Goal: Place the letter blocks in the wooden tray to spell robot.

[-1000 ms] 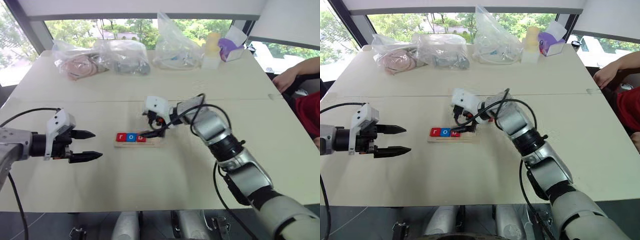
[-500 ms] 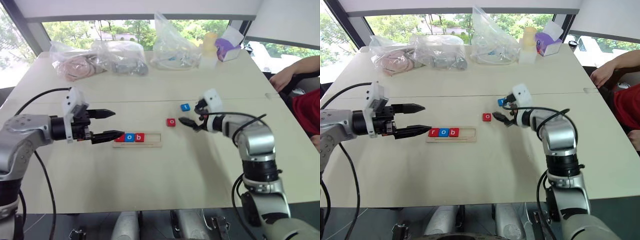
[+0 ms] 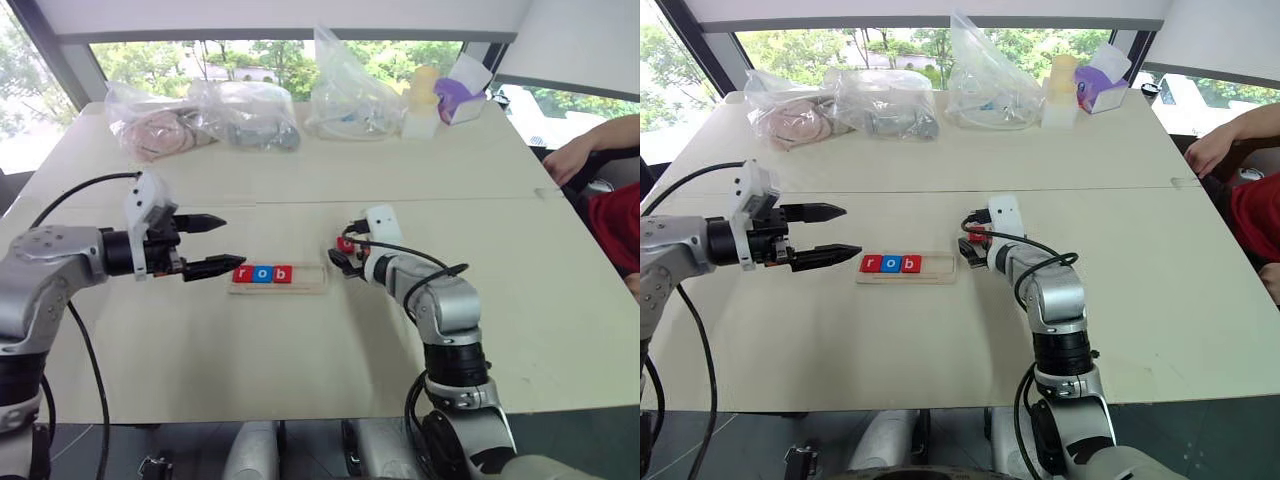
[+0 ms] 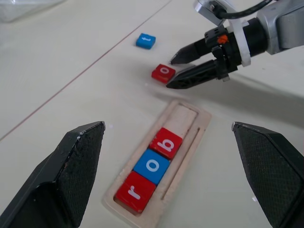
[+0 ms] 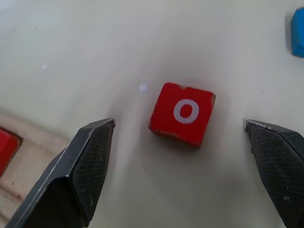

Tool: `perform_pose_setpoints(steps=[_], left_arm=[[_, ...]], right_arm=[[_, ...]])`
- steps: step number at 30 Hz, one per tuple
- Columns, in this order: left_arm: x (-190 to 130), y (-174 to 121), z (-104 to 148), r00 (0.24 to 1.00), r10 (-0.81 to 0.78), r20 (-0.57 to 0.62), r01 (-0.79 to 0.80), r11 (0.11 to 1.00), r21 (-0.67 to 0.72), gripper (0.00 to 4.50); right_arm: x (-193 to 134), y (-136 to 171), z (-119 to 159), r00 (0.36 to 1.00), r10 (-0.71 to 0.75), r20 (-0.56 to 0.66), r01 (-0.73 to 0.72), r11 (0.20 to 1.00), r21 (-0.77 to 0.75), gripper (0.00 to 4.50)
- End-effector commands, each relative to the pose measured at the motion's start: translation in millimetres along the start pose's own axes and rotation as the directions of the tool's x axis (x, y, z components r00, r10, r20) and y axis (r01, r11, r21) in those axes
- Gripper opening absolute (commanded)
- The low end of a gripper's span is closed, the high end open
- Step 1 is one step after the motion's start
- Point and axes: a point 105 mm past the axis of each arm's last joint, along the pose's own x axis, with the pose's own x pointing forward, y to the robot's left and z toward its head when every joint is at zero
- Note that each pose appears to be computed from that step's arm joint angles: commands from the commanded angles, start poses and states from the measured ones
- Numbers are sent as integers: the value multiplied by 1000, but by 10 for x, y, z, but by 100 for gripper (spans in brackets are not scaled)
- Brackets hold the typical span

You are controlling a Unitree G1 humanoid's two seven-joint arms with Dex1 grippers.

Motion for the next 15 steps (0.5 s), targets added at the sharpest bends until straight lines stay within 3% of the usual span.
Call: perform_pose_setpoints(steps=[1, 4, 8, 9, 13, 15], left_arm=[[-39, -8, 106, 1000, 14, 16, -15, 999, 49, 450], [-29, -22, 91, 1000, 15, 16, -15, 999, 47, 450], [-34, -26, 67, 1000, 21, 14, -22, 999, 44, 450], [-34, -26, 65, 1000, 22, 14, -23, 999, 43, 450], [-14, -40, 66, 1000, 15, 17, -15, 999, 44, 450], [11, -80, 62, 1000, -8, 8, 8, 998, 55, 450]], right_arm=[[118, 28, 23, 999, -41, 15, 42, 999, -30, 447], [225, 45, -12, 997, -77, 17, 77, 996, -50, 356], [272, 93, -66, 997, -75, 4, 75, 995, -70, 156], [271, 86, -71, 997, -81, 4, 81, 994, -71, 124], [199, -11, 30, 992, -119, 50, 123, 989, -79, 123], [15, -162, 231, 980, -156, 123, 170, 979, -112, 123]])
